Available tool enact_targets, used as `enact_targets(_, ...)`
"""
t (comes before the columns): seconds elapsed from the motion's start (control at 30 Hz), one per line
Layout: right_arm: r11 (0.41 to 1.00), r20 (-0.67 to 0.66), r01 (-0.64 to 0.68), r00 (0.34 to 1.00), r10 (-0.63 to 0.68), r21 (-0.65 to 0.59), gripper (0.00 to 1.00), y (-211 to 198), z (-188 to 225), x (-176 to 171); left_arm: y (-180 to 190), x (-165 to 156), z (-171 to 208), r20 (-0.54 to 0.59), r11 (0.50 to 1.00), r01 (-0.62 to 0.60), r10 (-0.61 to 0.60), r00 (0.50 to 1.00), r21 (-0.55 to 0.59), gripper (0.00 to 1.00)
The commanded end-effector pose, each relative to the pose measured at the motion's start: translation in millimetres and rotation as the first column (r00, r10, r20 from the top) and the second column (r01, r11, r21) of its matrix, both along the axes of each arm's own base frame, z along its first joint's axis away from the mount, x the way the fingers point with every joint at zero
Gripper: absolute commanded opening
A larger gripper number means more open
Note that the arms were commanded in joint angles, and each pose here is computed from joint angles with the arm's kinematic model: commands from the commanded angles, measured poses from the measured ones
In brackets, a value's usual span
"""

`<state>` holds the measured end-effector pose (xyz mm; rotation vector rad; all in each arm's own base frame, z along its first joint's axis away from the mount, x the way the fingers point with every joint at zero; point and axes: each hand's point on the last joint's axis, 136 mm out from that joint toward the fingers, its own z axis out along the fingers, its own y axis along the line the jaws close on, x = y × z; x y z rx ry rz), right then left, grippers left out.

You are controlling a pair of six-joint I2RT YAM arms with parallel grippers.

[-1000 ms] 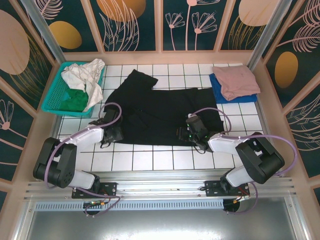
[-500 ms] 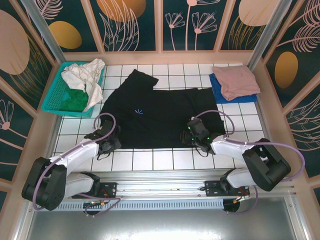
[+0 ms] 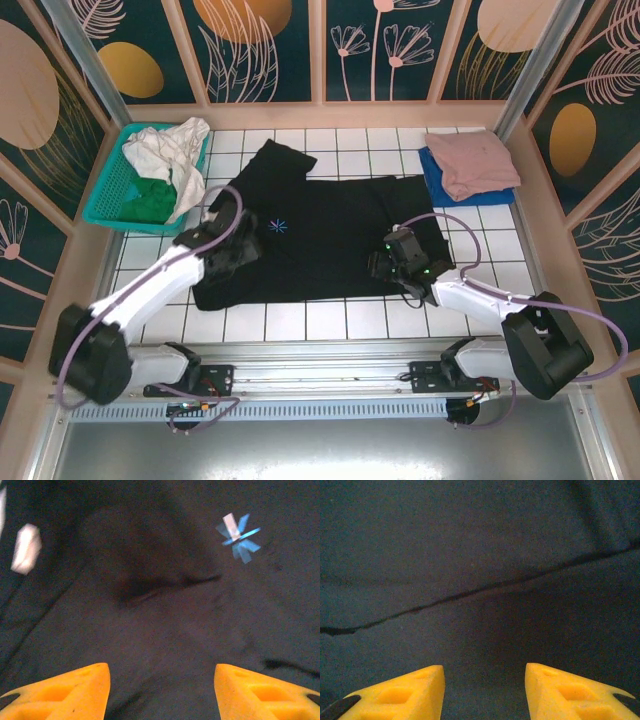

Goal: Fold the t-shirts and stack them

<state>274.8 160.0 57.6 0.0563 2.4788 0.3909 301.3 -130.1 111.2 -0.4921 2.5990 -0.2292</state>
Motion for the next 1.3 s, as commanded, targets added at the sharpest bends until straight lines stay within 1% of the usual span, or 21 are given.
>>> enact_targets(0.0,1.0,0.045,-0.007,0.999,0.007,0.004,0.46,4,14,13,-19,33,-24,-0.041,0.99,0.114,-0.111,0.993,0.081,0.59)
enact_targets(0.1,1.0,0.059,-0.005,0.998,0.005,0.011,0.46,4,17,18,-37,60,-42,-0.067,0.983,0.161,-0.155,0.986,0.092,0.59)
enact_targets(0.17,1.0,0.071,-0.012,0.997,0.01,0.018,0.46,6,21,21,-45,72,-56,-0.101,0.977,0.187,-0.176,0.979,0.103,0.57)
enact_targets(0.23,1.0,0.072,-0.016,0.997,0.015,0.015,0.46,6,23,23,-46,79,-62,-0.113,0.974,0.192,-0.178,0.977,0.123,0.56)
enact_targets(0.33,1.0,0.068,-0.015,0.998,0.014,0.006,0.46,5,21,23,-45,83,-71,-0.14,0.969,0.199,-0.179,0.974,0.148,0.56)
enact_targets(0.43,1.0,0.067,-0.014,0.998,0.013,0.011,0.46,4,19,22,-46,81,-81,-0.164,0.966,0.211,-0.187,0.969,0.15,0.55)
enact_targets(0.53,1.0,0.059,-0.02,0.998,0.019,0.018,0.46,6,15,21,-47,77,-83,-0.175,0.966,0.219,-0.194,0.965,0.139,0.44)
enact_targets(0.63,0.999,0.049,-0.03,0.998,0.029,0.018,0.46,7,10,20,-44,71,-79,-0.175,0.967,0.219,-0.195,0.965,0.134,0.44)
enact_targets(0.73,0.999,0.041,-0.036,0.999,0.036,0.015,0.46,9,6,21,-45,62,-77,-0.18,0.967,0.231,-0.208,0.961,0.111,0.47)
enact_targets(0.9,0.999,0.032,-0.042,0.999,0.041,0.017,0.46,12,2,22,-42,46,-81,-0.199,0.965,0.246,-0.225,0.954,0.087,0.47)
enact_targets(0.93,0.999,0.031,-0.042,0.999,0.042,0.019,0.46,12,1,23,-42,45,-81,-0.199,0.965,0.248,-0.226,0.954,0.088,0.46)
enact_targets(1.03,0.999,0.026,-0.049,0.998,0.048,0.024,0.46,14,-1,23,-42,47,-81,-0.204,0.963,0.252,-0.229,0.952,0.094,0.38)
enact_targets(1.2,0.999,0.021,-0.047,0.999,0.047,0.019,0.46,13,-4,23,-44,49,-71,-0.182,0.963,0.258,-0.24,0.953,0.082,0.32)
enact_targets(1.27,0.999,0.02,-0.048,0.999,0.048,0.02,0.46,14,-5,23,-43,48,-69,-0.184,0.962,0.259,-0.24,0.953,0.088,0.26)
